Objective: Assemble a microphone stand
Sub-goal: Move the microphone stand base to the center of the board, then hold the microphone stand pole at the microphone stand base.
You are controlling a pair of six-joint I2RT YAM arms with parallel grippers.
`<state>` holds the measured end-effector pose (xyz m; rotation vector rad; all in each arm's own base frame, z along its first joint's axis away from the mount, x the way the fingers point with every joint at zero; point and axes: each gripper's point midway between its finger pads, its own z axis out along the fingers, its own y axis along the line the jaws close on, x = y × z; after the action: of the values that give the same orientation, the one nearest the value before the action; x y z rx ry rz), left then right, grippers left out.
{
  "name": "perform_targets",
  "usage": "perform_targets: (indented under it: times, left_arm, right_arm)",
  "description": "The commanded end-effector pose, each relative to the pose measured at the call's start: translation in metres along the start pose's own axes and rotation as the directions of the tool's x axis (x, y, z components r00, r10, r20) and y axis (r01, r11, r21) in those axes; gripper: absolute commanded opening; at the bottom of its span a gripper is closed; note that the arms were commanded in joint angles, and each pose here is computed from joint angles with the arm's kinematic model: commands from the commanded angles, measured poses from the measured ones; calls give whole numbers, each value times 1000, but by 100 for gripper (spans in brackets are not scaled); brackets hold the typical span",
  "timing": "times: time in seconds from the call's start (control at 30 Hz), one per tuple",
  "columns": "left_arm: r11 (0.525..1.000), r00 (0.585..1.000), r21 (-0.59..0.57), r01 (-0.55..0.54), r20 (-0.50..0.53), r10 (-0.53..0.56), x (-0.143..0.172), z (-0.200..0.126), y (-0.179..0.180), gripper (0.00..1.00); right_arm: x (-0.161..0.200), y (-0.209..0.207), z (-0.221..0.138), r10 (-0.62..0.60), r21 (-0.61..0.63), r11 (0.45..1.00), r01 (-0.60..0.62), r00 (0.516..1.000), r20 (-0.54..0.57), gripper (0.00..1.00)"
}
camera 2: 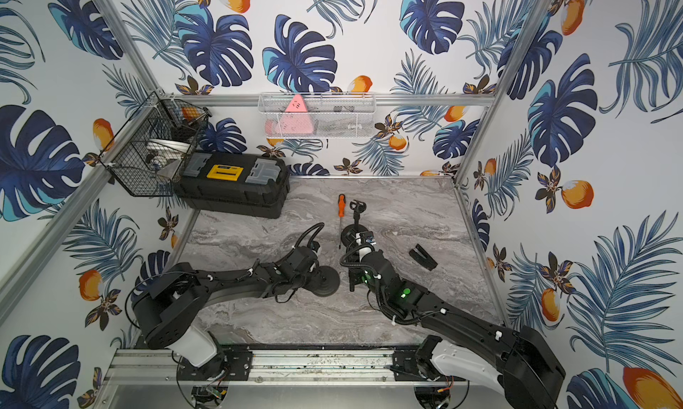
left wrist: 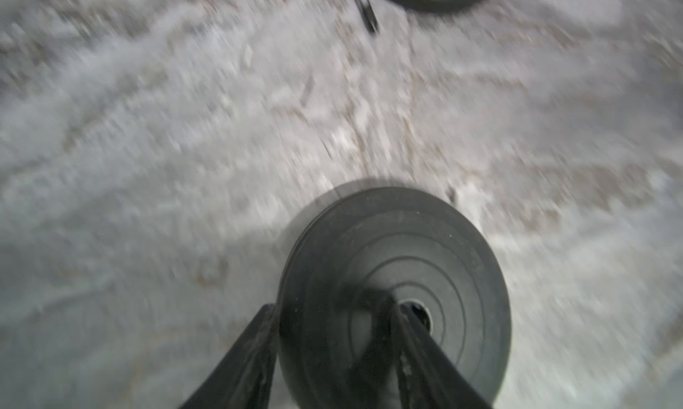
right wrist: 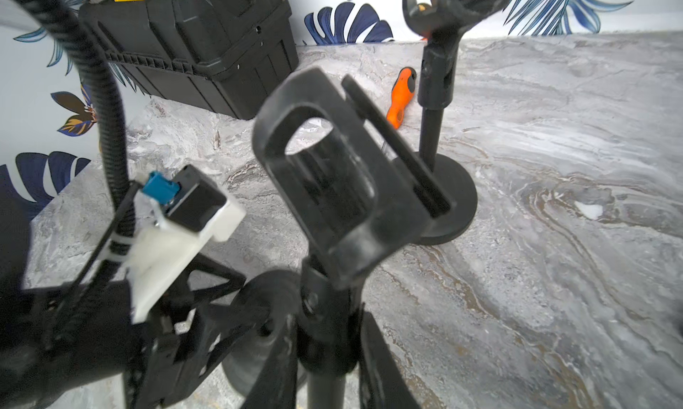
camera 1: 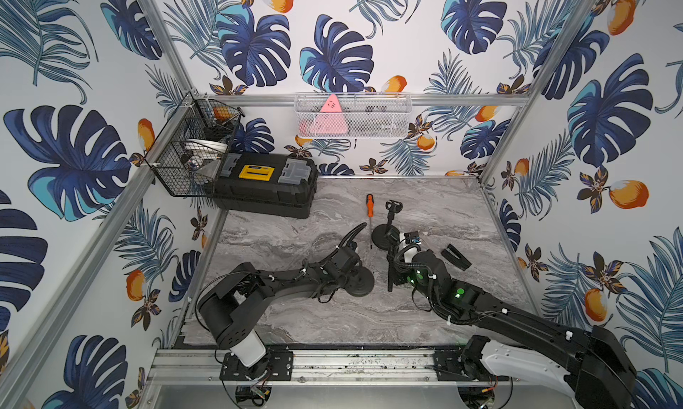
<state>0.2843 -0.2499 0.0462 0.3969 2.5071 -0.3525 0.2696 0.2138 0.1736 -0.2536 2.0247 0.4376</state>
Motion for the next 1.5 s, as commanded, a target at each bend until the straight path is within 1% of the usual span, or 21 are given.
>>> perform_targets:
  times: [0.0, 0.07, 0.13, 0.23, 0.3, 0.37, 0.43, 0.5, 0.53, 0.6, 0.67, 0.73, 0.8, 0.87, 0.97, 1.07, 1.23, 1.37, 1.47]
  left_arm:
    - [1000, 998, 14, 10, 68, -11, -15, -30, -1, 63]
    - [1000, 990, 20, -1, 142, -2, -29, -54, 1, 70]
    - [998, 978, 47, -33, 206, 23, -41, -72, -3, 73]
    - [983, 952, 120, -138, 289, 99, -51, -91, -17, 74]
    - [970, 935, 151, -189, 328, 131, -54, -99, -24, 75]
    - [949, 911, 192, -249, 379, 162, -57, -107, -35, 75]
    - [925, 891, 228, -303, 411, 190, -60, -114, -45, 75]
    - [895, 874, 261, -363, 428, 230, -61, -118, -56, 74]
    - [884, 867, 264, -386, 431, 250, -62, -117, -59, 73]
    - [875, 860, 257, -410, 428, 277, -67, -117, -62, 71]
    - [871, 852, 250, -423, 436, 288, -72, -116, -64, 71]
    - [854, 837, 273, -443, 467, 285, -75, -121, -71, 70]
    - [838, 818, 297, -458, 509, 267, -80, -127, -78, 69]
    - [820, 804, 315, -478, 532, 265, -81, -130, -84, 67]
    - [806, 801, 331, -491, 536, 268, -82, -129, -89, 65]
    - [807, 796, 332, -488, 549, 256, -83, -125, -89, 65]
    - [791, 786, 351, -501, 568, 245, -80, -119, -94, 61]
    - [783, 790, 359, -509, 556, 258, -77, -113, -95, 54]
    - [780, 797, 369, -506, 545, 260, -76, -109, -97, 47]
  right_arm:
    - [-29, 8, -5, -30, -45, 998, 36, 991, 132, 13]
    - [-34, 16, -6, -57, -97, 993, 73, 985, 161, 15]
    - [-37, 24, -7, -80, -140, 984, 108, 978, 192, 16]
    - [-41, 42, -9, -122, -232, 956, 177, 965, 233, 17]
    - [-46, 53, -11, -147, -277, 935, 221, 953, 265, 17]
    - [-50, 63, -13, -180, -318, 909, 271, 941, 286, 17]
    - [-56, 70, -15, -190, -350, 889, 296, 933, 305, 18]
    - [-64, 73, -16, -167, -398, 870, 290, 934, 315, 18]
    - [-67, 76, -18, -146, -448, 849, 281, 939, 311, 18]
    - [-75, 78, -24, -92, -544, 797, 264, 942, 323, 18]
    - [-84, 75, -27, -39, -586, 773, 244, 940, 339, 18]
    - [-87, 74, -25, -37, -603, 759, 244, 942, 334, 18]
    - [-85, 78, -24, -66, -612, 745, 265, 942, 328, 18]
    - [-86, 80, -27, -69, -623, 730, 281, 937, 342, 18]
    - [-84, 79, -33, -73, -613, 726, 310, 922, 380, 20]
    - [-77, 78, -33, -106, -609, 722, 328, 923, 371, 20]
    - [-74, 77, -35, -94, -607, 719, 339, 913, 398, 20]
    - [-71, 83, -37, -81, -643, 689, 336, 916, 392, 19]
    - [-72, 85, -38, -66, -654, 678, 335, 914, 399, 19]
